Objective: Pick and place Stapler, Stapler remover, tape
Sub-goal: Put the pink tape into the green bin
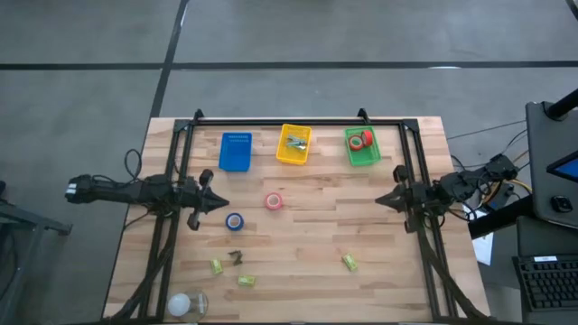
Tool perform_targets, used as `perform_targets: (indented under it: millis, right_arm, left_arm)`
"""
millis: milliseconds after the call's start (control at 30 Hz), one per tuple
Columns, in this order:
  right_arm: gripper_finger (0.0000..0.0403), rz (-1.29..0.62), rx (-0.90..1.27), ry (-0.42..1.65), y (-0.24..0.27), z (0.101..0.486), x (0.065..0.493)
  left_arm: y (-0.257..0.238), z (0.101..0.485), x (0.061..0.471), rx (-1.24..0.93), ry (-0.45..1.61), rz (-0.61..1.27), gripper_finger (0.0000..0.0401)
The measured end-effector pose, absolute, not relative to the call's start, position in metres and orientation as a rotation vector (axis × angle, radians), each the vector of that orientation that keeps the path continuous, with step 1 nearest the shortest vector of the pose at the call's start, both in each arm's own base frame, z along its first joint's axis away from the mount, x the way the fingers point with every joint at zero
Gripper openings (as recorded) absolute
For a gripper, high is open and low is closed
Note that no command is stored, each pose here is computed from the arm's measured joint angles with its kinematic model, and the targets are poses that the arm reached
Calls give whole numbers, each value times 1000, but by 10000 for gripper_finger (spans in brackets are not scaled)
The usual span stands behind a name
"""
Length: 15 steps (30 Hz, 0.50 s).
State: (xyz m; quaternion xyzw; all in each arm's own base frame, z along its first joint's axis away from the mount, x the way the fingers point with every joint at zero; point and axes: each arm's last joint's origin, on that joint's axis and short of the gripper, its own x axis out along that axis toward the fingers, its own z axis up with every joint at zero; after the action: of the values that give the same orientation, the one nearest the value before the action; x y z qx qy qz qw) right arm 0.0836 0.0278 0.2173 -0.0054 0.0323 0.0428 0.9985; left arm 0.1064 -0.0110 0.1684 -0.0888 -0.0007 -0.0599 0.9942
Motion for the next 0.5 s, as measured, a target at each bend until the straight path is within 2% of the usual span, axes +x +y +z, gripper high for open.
perform_targets:
  millis: [267,333,500]
  right_arm:
    - [9,103,-249,206,27,202,83]
    - [8,106,-275,225,27,201,83]
    - [9,107,-282,226,27,200,83]
  left_arm:
    - [-6,210,97,-417,-452,-85,10]
    - [-5,217,93,-412,-539,-49,10]
    - [-1,217,94,-478,-560,65,10]
